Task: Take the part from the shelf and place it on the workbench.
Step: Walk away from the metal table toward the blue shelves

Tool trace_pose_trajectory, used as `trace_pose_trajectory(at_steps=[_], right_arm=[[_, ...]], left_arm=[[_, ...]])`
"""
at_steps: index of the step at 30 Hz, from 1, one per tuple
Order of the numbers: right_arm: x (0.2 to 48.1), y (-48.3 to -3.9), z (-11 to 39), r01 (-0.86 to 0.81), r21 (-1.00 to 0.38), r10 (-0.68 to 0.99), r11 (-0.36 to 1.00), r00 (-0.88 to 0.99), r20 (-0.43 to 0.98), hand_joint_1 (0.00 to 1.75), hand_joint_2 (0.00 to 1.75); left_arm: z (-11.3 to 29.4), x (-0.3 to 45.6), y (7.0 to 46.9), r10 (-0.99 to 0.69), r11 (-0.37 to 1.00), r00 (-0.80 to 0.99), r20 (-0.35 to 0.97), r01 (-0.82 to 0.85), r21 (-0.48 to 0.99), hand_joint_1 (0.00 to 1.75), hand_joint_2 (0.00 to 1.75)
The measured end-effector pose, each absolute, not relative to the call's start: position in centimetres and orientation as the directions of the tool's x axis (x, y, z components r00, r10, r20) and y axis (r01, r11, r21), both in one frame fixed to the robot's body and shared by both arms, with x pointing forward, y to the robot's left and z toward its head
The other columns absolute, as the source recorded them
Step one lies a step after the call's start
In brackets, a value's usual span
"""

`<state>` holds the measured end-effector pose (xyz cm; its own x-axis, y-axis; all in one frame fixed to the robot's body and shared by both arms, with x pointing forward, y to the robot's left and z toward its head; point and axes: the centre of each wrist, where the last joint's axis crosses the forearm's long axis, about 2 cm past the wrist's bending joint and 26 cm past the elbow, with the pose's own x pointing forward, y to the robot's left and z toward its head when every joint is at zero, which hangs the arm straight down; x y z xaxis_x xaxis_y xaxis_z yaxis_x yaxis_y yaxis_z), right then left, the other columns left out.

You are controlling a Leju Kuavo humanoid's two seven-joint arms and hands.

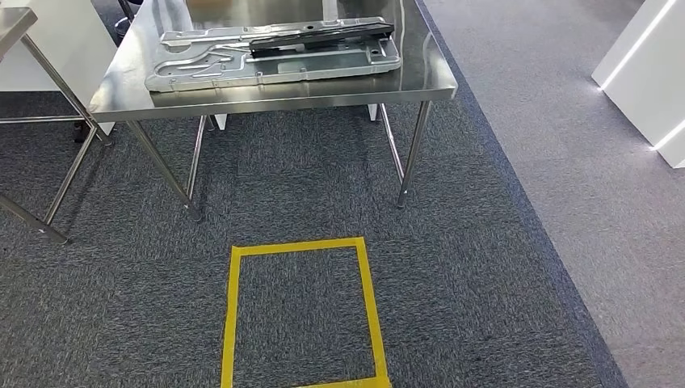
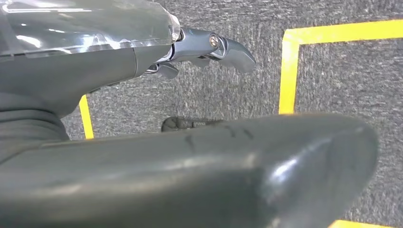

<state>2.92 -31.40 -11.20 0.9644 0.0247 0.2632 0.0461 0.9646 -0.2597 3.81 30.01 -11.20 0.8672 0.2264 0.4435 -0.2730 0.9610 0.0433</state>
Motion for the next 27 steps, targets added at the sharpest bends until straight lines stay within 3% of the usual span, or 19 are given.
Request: trace_pose_trajectory(at_steps=[15, 18, 19, 20, 22, 24, 27], right_arm=[[3.01, -31.26, -11.19, 0.048, -0.257, 0.022, 0.965, 0.964, 0.264, 0.0, 1.75], [2.97, -31.26, -11.2, 0.048, -0.261, 0.02, 0.964, 0.968, 0.249, 0.0, 1.75], [2.99, -31.23, -11.19, 0.047, -0.264, 0.018, 0.963, 0.971, 0.24, 0.0, 1.31], [3.05, -31.19, -11.19, 0.047, -0.266, 0.017, 0.963, 0.972, 0.233, 0.0, 0.87], [3.13, -31.11, -11.19, 0.047, -0.262, 0.014, 0.964, 0.974, 0.226, 0.0, 0.87], [3.14, -31.08, -11.19, 0.047, -0.252, 0.012, 0.967, 0.973, 0.229, 0.0, 1.75], [3.09, -31.07, -11.2, 0.051, -0.245, 0.007, 0.968, 0.973, 0.23, 0.0, 0.44]], left_arm=[[-11.19, 3.86, 30.23, 0.225, 0.961, 0.867, 0.445, -0.273, 0.047, 0.0, 0.0], [-11.19, 3.85, 30.22, 0.225, 0.961, 0.869, 0.441, -0.273, 0.048, 0.0, 1.31], [-11.19, 3.87, 30.26, 0.225, 0.961, 0.869, 0.44, -0.274, 0.049, 0.0, 1.75], [-11.19, 3.9, 30.31, 0.225, 0.96, 0.871, 0.437, -0.274, 0.052, 0.0, 1.75], [-11.18, 3.96, 30.43, 0.226, 0.959, 0.873, 0.433, -0.277, 0.057, 0.0, 1.75], [-11.17, 3.98, 30.45, 0.228, 0.959, 0.875, 0.427, -0.278, 0.058, 0.0, 1.75], [-11.18, 3.94, 30.43, 0.228, 0.96, 0.879, 0.42, -0.275, 0.055, 0.0, 0.44]])
